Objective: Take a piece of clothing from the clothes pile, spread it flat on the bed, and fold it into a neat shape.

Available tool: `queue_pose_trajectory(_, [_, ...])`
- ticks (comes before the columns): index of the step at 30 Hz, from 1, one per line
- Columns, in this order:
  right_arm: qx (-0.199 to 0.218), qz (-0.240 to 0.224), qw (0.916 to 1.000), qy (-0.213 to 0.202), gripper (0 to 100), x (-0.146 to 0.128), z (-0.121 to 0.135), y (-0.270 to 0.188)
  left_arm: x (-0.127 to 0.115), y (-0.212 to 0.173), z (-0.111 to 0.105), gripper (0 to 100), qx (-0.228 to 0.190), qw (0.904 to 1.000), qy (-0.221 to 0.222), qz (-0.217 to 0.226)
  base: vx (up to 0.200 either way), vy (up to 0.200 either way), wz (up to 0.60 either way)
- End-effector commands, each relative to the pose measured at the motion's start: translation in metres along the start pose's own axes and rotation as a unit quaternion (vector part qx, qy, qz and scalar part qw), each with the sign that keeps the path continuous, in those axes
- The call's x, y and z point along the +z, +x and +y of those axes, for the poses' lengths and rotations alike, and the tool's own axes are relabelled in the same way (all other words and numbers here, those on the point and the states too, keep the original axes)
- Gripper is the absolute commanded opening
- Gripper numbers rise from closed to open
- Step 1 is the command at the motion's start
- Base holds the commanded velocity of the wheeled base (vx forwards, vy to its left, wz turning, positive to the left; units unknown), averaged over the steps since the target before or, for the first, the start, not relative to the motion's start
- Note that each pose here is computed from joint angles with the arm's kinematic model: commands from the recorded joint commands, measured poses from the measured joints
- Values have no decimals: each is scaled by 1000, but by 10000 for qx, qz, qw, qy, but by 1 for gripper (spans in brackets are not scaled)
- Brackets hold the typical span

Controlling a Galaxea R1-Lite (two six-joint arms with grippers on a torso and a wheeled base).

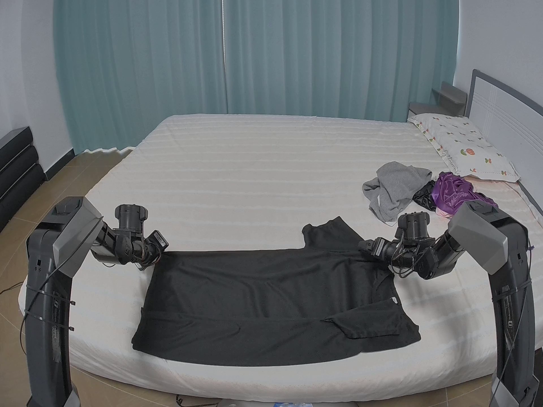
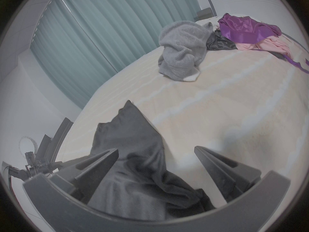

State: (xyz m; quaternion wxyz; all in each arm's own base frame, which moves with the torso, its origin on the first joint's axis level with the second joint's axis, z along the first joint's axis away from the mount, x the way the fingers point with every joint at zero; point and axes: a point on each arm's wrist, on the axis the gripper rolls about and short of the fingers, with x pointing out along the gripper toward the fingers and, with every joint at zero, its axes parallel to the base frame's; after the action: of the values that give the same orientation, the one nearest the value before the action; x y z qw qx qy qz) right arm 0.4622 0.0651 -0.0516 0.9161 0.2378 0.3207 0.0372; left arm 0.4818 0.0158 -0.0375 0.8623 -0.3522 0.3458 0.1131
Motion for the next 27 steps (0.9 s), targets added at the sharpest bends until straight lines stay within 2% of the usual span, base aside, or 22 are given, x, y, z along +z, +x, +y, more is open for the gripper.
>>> queue_pose_trajectory(1, [172,-161,9997,-44,100,10,13,7,0,0,0,0,-1,10000,8,-5,0,0,0])
queue_pose_trajectory(12, [216,-51,9997,-129,100,-6,26,44,0,1,1,0,4,10000,7,1,0,0,0])
queue_pose_trajectory(18, [234,-310,9992,-139,100,8,29,50,-1,1,0,0,0,10000,12,5,0,0,0])
queue_pose_trajectory(27, [76,-246,9996,-90,100,13,23,53,-2,1,1,0,10,10000,11,16,0,0,0])
